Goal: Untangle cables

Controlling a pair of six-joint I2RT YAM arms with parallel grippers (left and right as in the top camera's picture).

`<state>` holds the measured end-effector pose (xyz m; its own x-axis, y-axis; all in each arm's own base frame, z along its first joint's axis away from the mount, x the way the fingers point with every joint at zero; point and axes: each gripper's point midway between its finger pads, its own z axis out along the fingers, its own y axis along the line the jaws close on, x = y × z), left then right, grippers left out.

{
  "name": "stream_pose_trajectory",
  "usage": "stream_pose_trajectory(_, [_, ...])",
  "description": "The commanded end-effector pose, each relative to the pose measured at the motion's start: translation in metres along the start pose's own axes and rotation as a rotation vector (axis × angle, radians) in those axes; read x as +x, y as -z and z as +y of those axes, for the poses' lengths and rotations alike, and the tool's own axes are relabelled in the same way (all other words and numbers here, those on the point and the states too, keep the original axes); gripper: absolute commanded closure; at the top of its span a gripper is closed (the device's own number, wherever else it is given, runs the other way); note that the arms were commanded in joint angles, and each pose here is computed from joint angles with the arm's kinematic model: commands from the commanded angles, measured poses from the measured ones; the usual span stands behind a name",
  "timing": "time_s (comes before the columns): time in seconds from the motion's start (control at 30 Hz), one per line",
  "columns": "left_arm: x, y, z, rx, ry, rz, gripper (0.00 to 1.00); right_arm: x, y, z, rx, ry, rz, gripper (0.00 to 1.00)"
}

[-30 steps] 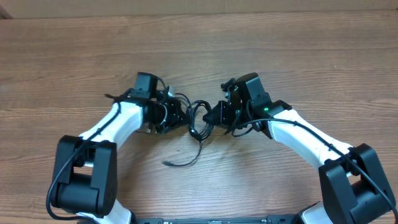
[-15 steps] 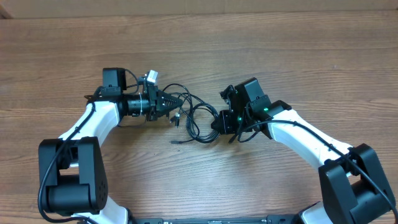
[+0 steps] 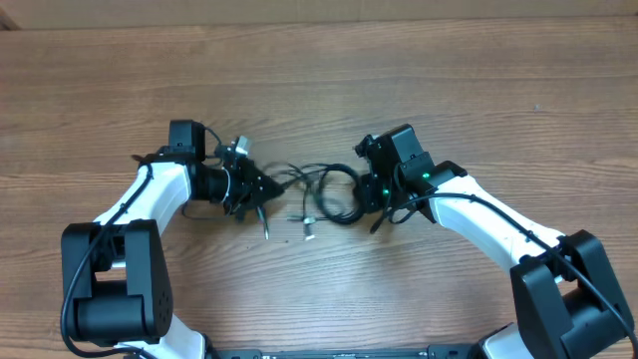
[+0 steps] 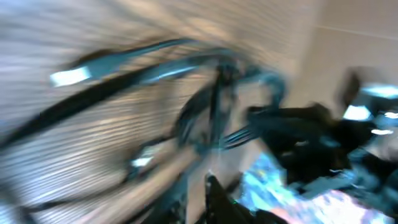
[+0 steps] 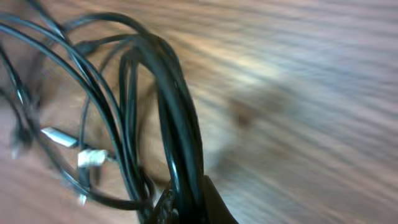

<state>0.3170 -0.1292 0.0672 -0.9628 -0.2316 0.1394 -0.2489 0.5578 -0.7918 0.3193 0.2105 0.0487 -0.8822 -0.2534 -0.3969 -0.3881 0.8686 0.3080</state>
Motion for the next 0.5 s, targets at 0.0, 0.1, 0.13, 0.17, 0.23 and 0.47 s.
stream_pose_trajectory(0.0, [-0.004, 0.008, 0.044, -0.263, -0.010, -0.052, 0.74, -0.012, 0.005, -0.019, 0.118, 0.040, -0.053, 0.96])
stream_pose_trajectory(0.1, [0.002, 0.009, 0.048, -0.286, -0.003, -0.033, 0.63, -0.011, 0.004, -0.001, 0.014, 0.045, -0.045, 0.96])
stream_pose_trajectory(0.13, [0.003, 0.009, 0.047, -0.281, 0.002, -0.028, 0.59, -0.011, 0.004, 0.005, -0.023, 0.047, -0.043, 0.96])
stream_pose_trajectory(0.17, [0.005, 0.008, 0.045, -0.268, 0.005, -0.022, 0.56, -0.011, 0.004, 0.010, -0.051, 0.048, -0.042, 0.96])
stream_pose_trajectory(0.23, [0.008, 0.006, 0.034, -0.198, 0.006, -0.002, 0.53, -0.011, 0.005, 0.016, -0.083, 0.040, -0.042, 0.96])
stream_pose_trajectory(0.47, [0.017, -0.010, -0.011, 0.003, 0.003, 0.058, 0.52, -0.010, 0.006, 0.029, -0.161, 0.043, -0.032, 0.96])
